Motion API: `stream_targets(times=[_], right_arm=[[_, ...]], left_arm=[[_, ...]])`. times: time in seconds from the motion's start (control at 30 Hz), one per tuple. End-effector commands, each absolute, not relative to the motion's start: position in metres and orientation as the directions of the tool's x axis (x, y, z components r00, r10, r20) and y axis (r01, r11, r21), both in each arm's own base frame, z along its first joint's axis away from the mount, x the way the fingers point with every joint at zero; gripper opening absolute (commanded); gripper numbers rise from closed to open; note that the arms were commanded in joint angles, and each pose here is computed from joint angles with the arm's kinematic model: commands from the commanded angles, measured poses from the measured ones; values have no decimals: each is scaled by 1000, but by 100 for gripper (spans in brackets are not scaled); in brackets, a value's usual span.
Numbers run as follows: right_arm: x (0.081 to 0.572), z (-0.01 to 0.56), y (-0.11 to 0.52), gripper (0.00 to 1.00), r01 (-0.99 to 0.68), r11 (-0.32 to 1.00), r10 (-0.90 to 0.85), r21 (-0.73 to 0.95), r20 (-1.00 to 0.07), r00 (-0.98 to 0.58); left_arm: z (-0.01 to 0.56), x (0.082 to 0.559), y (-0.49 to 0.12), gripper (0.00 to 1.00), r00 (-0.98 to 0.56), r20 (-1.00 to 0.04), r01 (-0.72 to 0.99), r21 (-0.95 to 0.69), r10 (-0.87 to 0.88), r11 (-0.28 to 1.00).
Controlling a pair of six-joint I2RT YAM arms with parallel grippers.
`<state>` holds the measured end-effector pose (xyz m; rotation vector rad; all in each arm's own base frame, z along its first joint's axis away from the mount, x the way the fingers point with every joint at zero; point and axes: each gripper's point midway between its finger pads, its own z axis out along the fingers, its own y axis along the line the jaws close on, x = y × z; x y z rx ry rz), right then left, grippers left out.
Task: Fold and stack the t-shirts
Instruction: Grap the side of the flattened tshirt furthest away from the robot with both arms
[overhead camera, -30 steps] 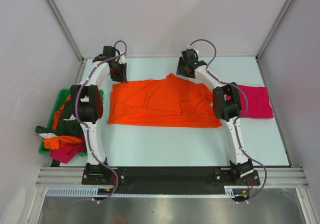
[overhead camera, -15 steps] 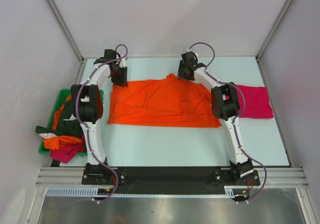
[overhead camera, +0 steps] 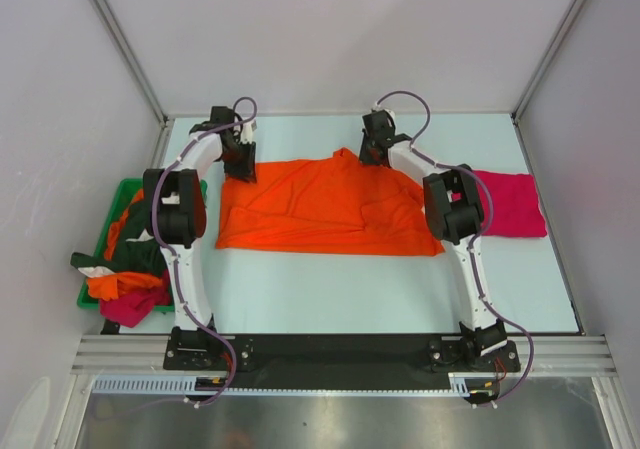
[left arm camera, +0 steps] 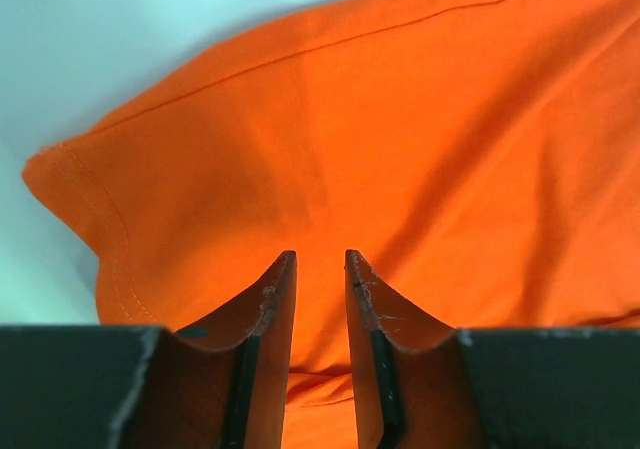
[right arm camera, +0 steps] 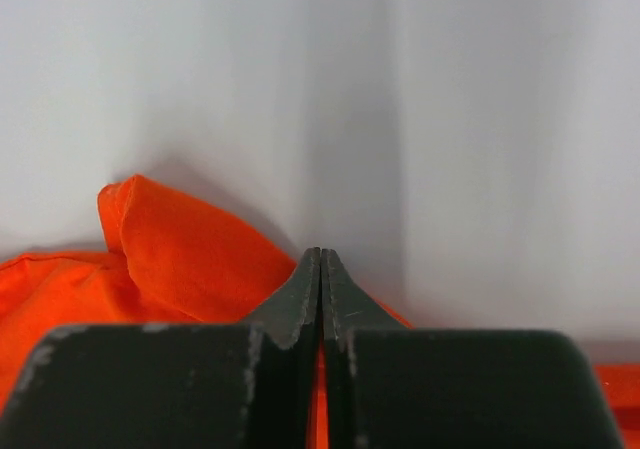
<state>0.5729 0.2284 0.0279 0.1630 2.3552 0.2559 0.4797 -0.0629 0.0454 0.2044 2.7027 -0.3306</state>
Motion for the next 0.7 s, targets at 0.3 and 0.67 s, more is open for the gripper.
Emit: stream_targets(times=[0.3, 0.67], right_arm=[[569, 94, 238, 31, 16, 967, 207, 254, -750, -629], [571, 98, 270, 57, -43, 948, 220, 316, -745, -630]], left_arm=[[82, 476, -67, 32, -869, -488, 214, -213, 86, 953], [76, 469, -70, 36, -878, -472, 213, -232, 82, 949]])
